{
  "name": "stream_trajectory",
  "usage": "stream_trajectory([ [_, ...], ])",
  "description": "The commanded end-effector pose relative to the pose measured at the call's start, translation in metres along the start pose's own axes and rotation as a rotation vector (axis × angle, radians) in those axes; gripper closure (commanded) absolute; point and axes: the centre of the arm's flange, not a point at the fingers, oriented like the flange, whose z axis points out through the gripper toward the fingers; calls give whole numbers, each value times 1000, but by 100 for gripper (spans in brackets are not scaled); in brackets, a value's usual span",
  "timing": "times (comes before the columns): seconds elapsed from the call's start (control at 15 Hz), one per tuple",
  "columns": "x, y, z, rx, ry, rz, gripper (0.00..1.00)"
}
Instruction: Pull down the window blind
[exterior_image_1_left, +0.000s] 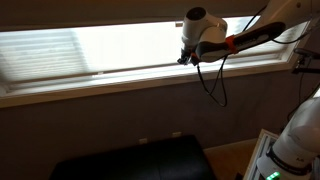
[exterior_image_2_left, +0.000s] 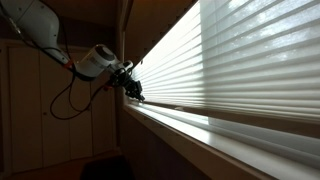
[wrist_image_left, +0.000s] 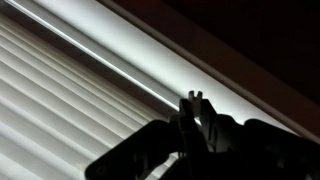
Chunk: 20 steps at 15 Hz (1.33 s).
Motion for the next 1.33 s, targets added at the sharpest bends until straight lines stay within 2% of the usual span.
stream_trajectory([
  [0.0, -42, -24, 59, -10, -158, -32, 96],
  [0.87, -90, -64, 132, 38, -327, -131, 96],
  [0.93, -50, -49, 83, 13, -188, -109, 86],
  [1.27, -54, -53, 91, 15, -206, -117, 86],
])
